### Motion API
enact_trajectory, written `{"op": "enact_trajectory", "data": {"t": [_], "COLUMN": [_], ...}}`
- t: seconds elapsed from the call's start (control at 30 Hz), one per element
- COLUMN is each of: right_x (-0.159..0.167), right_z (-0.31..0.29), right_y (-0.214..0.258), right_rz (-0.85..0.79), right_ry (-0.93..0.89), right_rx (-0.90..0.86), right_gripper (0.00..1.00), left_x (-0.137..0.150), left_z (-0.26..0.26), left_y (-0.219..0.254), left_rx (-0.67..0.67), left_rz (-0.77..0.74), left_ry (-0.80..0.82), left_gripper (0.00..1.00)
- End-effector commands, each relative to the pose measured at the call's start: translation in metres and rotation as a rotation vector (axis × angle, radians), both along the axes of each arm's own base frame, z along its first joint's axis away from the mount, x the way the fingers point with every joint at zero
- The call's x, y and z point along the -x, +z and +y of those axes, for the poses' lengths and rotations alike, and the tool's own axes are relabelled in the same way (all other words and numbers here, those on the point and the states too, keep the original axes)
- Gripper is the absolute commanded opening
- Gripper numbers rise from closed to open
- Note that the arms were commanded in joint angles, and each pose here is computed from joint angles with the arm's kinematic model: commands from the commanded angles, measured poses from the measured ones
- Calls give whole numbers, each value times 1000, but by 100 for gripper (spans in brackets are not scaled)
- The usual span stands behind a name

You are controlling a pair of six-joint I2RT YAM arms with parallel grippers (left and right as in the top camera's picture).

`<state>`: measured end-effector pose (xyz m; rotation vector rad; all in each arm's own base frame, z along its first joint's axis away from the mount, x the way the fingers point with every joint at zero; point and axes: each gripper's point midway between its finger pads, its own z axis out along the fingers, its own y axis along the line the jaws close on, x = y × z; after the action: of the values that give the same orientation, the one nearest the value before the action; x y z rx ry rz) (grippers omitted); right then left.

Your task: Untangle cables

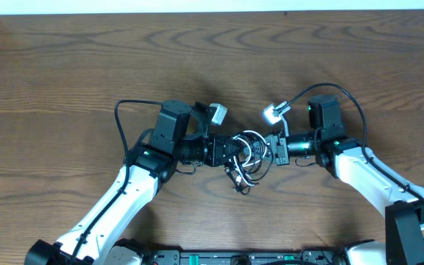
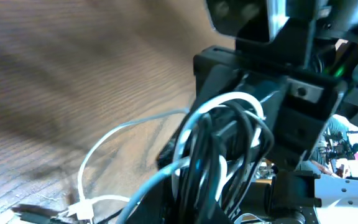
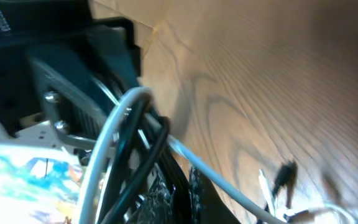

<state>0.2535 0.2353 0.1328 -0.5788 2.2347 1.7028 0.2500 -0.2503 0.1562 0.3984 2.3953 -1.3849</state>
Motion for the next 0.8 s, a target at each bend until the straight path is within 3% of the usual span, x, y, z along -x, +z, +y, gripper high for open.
{"op": "enact_trajectory", "data": {"t": [0.0, 0.17, 0.27, 0.6, 0.77], "right_x": [-20, -36, -38, -57, -73], "right_z": [-15, -76, -106, -160, -165], "right_y": [-34, -97, -113, -118, -108], "right_rz": [3, 82, 86, 40, -24], "right_ry": [-154, -430, -523, -771, -838], "right_rx": [213, 654, 825, 1057, 1052], "right_gripper": [1, 1, 1, 4, 5], "left_x": [4, 4, 4, 5, 6], "left_z": [-3, -3, -3, -3, -3], "left_y": [9, 9, 9, 9, 7], "left_rx": [29, 29, 29, 28, 24], "left_rz": [-11, -12, -12, -9, -2], "left_ry": [-23, -23, -23, -23, -23], "left_gripper": [7, 7, 7, 7, 7]}}
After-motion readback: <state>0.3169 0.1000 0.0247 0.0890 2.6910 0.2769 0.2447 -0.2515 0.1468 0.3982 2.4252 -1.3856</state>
